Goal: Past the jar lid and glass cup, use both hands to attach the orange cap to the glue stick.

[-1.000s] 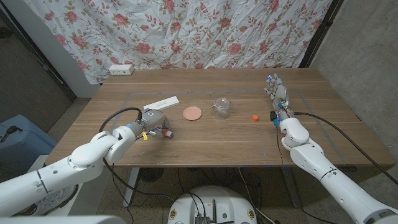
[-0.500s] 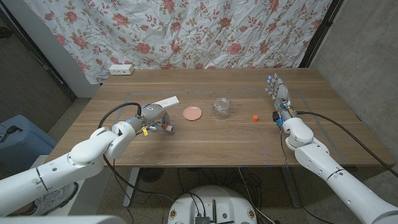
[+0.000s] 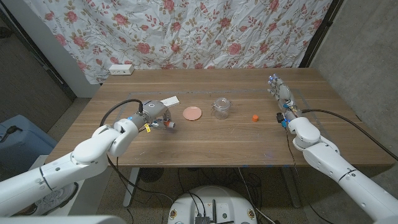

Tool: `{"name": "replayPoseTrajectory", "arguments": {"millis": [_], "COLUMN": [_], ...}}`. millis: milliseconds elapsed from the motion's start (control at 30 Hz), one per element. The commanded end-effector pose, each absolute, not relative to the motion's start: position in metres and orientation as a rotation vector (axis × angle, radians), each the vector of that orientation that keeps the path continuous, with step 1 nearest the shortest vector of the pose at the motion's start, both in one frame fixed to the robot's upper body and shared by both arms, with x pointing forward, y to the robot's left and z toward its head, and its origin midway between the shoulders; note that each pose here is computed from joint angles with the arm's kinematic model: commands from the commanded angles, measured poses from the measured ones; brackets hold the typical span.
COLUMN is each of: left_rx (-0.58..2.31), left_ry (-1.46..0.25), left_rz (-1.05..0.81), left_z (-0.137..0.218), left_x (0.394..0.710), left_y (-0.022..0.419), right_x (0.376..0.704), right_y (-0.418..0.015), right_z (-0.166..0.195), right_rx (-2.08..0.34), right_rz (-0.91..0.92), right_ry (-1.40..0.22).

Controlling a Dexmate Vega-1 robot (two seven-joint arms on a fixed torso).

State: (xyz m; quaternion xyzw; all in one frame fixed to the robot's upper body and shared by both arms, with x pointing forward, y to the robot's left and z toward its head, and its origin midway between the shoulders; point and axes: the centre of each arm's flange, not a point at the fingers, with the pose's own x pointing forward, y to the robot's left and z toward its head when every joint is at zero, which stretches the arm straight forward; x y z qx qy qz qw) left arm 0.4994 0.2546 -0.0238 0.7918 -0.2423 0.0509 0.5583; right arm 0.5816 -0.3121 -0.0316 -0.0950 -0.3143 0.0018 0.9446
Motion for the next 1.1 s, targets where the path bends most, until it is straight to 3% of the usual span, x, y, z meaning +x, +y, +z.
{"name": "replayPoseTrajectory", "arguments": {"millis": [33,1100], "left_rx": [1.846,1.706], "left_ry": [-0.562,-0.613], "left_rz": [0.130,0.176], "left_z": [-0.019,-0.008], "left_x": [0.495,0.502], "left_y": [0.245,0.216], "right_x": [0.571,0.543], "right_y": [-0.321,-0.332], "right_z": [-0.023,-0.014], "right_rx": [-0.390,-0.919], "right_rz": [-0.004,-0.017], "right_ry": [-0.627,-0.438]}}
